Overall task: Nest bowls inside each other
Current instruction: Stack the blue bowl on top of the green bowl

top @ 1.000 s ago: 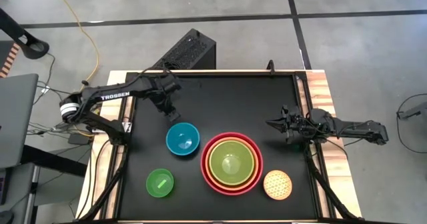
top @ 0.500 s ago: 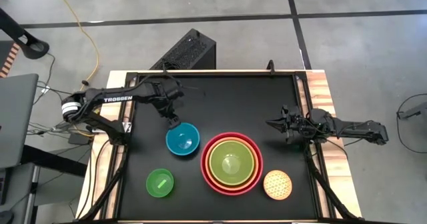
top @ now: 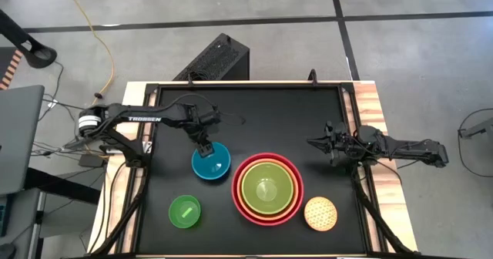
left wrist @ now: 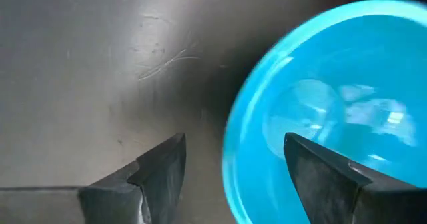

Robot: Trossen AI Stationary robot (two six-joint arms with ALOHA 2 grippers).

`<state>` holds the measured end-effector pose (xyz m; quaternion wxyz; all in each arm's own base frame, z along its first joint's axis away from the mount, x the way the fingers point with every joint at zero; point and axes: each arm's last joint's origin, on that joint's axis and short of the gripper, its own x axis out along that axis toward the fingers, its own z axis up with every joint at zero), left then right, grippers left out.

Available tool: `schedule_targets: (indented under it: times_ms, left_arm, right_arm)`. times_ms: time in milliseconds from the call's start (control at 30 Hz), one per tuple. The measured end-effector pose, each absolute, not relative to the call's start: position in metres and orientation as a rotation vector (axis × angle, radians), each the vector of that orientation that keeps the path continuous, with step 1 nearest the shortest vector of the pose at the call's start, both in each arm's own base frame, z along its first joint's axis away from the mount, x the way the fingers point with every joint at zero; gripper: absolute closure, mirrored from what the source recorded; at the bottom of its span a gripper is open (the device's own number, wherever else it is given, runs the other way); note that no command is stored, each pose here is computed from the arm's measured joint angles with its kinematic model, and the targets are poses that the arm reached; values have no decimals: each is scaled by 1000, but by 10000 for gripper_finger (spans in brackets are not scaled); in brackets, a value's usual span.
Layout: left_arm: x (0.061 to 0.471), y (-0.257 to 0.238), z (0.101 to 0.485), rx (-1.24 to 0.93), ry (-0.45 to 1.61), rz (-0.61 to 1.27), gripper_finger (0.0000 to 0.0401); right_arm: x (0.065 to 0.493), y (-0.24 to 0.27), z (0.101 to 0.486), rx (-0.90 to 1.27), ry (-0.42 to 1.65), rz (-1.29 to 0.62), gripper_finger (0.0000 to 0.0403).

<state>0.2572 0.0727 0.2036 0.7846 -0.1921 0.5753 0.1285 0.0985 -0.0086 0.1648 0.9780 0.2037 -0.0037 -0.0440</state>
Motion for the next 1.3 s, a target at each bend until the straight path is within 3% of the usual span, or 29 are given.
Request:
schedule_targets:
  times_ms: [167, 400, 533, 767, 1000, 1300]
  left_arm:
    - [263, 75, 190, -395, 1289, 296, 161]
    - [270, 71, 174, -378, 1341, 184, 174]
    - [274, 70, 175, -360, 1314, 167, 232]
    - [274, 71, 176, -375, 1303, 141, 385]
    - [279, 77, 200, -379, 1262, 144, 399]
    - [293, 74, 286, -385, 1023, 54, 399]
  right_arm:
    - [98, -9, 165, 411, -8, -89, 365]
    - [98, -9, 165, 411, -7, -89, 365]
    - [98, -9, 165, 411, -8, -89, 365]
    - [98, -9, 165, 411, -8, -89, 365]
    - [98, -9, 165, 411, -7, -89, 365]
    - [98, -9, 165, 411, -8, -89, 365]
